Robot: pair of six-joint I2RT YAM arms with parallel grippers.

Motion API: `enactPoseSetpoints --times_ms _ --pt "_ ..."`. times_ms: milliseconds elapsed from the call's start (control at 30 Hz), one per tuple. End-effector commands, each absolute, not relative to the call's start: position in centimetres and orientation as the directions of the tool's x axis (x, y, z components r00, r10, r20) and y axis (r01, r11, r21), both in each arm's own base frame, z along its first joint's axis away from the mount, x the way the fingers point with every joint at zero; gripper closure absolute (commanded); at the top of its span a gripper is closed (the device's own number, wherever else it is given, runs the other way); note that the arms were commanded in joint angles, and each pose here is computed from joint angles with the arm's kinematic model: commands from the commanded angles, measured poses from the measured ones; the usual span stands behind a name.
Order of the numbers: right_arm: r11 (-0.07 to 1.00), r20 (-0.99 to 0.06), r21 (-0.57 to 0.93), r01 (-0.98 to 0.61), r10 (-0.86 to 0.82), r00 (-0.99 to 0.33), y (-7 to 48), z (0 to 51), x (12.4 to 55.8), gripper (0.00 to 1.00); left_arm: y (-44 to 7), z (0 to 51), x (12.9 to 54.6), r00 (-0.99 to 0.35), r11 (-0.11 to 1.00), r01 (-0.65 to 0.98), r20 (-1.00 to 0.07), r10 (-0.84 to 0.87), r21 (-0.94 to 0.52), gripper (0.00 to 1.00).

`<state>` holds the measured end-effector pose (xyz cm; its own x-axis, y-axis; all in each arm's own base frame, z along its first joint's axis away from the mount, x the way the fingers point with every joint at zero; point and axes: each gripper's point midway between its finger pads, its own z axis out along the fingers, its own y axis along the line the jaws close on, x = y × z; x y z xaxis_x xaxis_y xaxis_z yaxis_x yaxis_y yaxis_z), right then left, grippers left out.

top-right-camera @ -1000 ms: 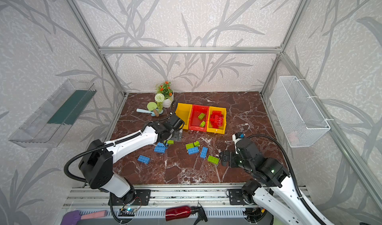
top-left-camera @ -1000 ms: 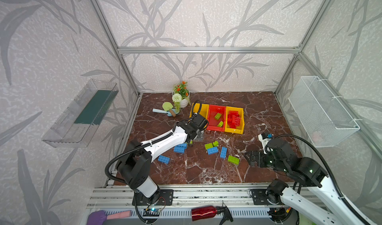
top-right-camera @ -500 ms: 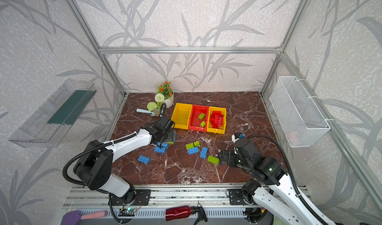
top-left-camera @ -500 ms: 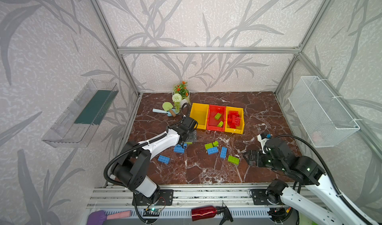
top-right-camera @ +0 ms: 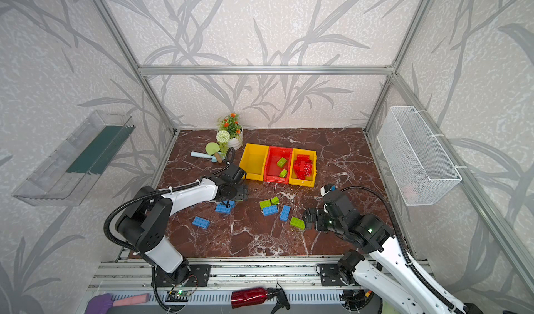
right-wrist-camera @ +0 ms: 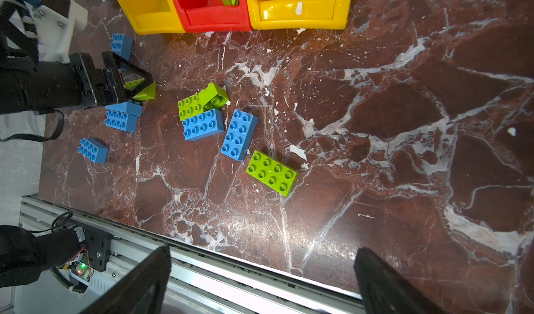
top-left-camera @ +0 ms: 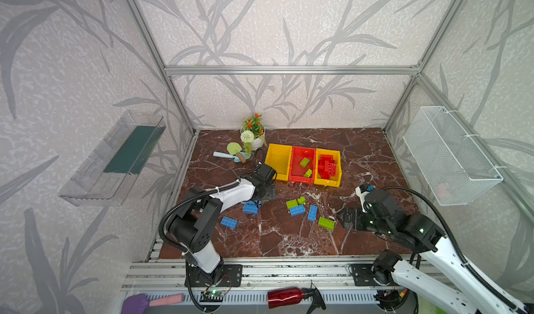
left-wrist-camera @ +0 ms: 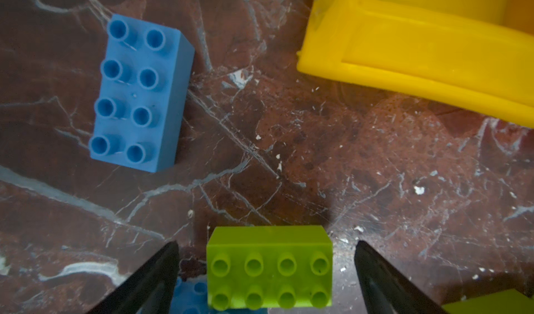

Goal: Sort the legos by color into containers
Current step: 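Lower the left gripper onto the lime-green brick and close it, then carry the lime-green brick with the left gripper into the red bin and release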

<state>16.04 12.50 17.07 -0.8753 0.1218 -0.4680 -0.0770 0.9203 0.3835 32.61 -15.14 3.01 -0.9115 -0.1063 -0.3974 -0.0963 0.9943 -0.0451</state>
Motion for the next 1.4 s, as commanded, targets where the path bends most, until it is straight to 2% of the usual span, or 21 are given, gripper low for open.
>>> enactPoseSetpoints --times_ms 0,167,267,367,467,700,933,1133,1367 --pt "0.92 -0.484 0.38 -0.099 0.106 -0.869 12.8 16.8 16.4 0.01 -14.6 1.5 32.2 -0.922 0.992 -0.117 -0.367 -0.122 -0.036 0.13" --pt "0.923 -0.493 0.369 -0.108 0.096 -0.865 12.8 16.8 16.5 0.01 -14.5 0.3 31.5 -0.937 0.993 -0.119 -0.327 -0.12 -0.025 0.33" --pt "0.924 -0.502 0.367 -0.113 0.094 -0.86 12.8 16.9 16.6 0.01 -14.3 0.3 31.0 -0.943 0.992 -0.124 -0.31 -0.123 -0.016 0.49" --pt "0.922 -0.51 0.37 -0.119 0.095 -0.855 12.9 17.0 16.8 0.01 -14.2 1.0 30.8 -0.942 0.992 -0.129 -0.311 -0.127 -0.014 0.58" --pt "0.919 -0.515 0.373 -0.126 0.092 -0.852 13.1 17.0 17.0 0.01 -14.2 2.7 31.0 -0.936 0.992 -0.122 -0.333 -0.115 0.002 0.63" --pt "0.915 -0.519 0.382 -0.132 0.094 -0.849 13.3 16.8 17.1 0.01 -17.0 9.0 33.3 -0.9 0.998 -0.061 -0.433 -0.055 -0.001 0.64" --pt "0.917 -0.53 0.378 -0.13 0.1 -0.842 12.6 16.7 16.6 0.01 -22.7 13.9 37.4 -0.859 0.999 0.038 -0.511 0.024 -0.017 0.65" --pt "0.922 -0.536 0.368 -0.121 0.104 -0.838 11.9 16.7 16.1 0.01 -27.6 14.4 41.2 -0.848 0.995 0.095 -0.526 0.066 -0.029 0.65" --pt "0.932 -0.541 0.347 -0.104 0.108 -0.834 11.4 16.6 16.2 0.01 -31.1 12.4 45.3 -0.851 0.992 0.123 -0.514 0.109 0.006 0.65"
